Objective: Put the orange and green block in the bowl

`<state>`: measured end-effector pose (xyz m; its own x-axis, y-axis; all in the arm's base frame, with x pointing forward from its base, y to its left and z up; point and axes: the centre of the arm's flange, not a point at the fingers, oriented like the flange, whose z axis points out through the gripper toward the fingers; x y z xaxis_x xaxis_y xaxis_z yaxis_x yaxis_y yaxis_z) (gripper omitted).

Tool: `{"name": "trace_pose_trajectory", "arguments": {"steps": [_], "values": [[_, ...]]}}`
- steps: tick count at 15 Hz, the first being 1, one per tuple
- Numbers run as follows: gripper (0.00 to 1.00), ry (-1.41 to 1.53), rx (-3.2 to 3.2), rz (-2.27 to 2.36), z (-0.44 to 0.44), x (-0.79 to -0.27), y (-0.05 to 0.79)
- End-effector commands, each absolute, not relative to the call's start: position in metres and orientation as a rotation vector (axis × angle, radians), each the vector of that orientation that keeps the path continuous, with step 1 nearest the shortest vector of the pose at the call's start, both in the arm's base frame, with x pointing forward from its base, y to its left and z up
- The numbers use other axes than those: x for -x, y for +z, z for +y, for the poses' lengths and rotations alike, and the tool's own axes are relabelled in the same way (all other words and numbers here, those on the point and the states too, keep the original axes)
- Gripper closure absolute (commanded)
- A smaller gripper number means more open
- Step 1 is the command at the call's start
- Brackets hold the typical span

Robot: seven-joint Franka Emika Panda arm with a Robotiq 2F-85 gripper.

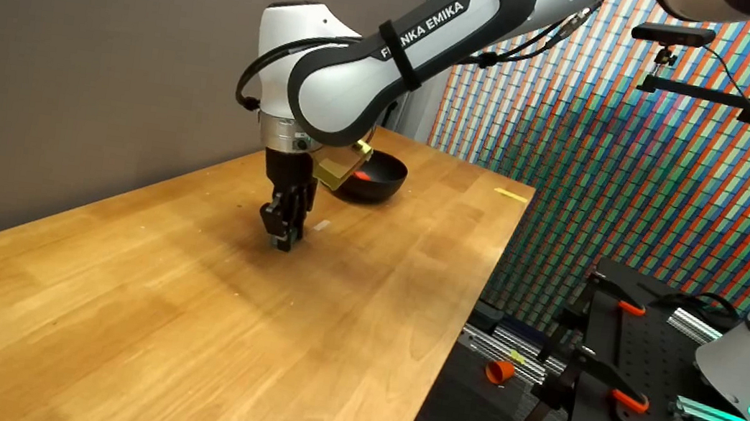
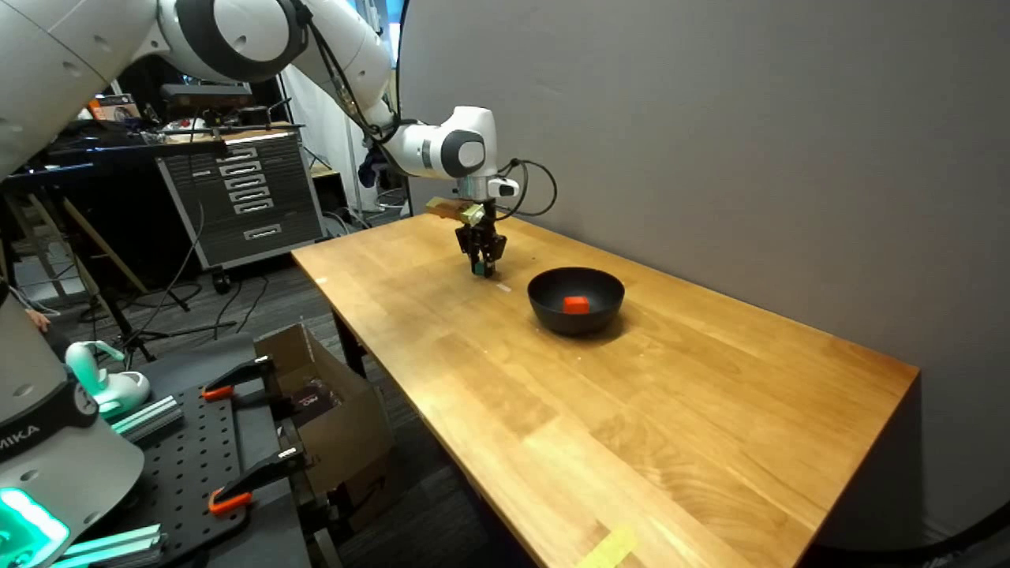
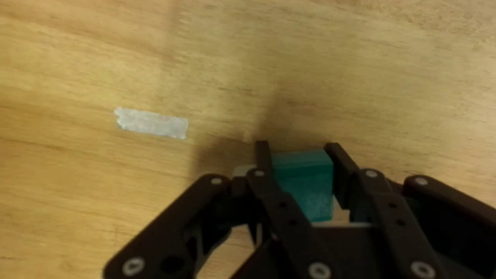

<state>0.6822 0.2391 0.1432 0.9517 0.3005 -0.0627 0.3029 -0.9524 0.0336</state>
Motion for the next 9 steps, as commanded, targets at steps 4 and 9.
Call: {"name": "trace_pose_trajectory", "arguments": {"steps": [4,9], "values": [[0.85,0.043,-2.973,0.134,0.160,-0.707,0.195],[0.85,0.193,-2.867,-0.217,0.091,-0.715,0.257]]}}
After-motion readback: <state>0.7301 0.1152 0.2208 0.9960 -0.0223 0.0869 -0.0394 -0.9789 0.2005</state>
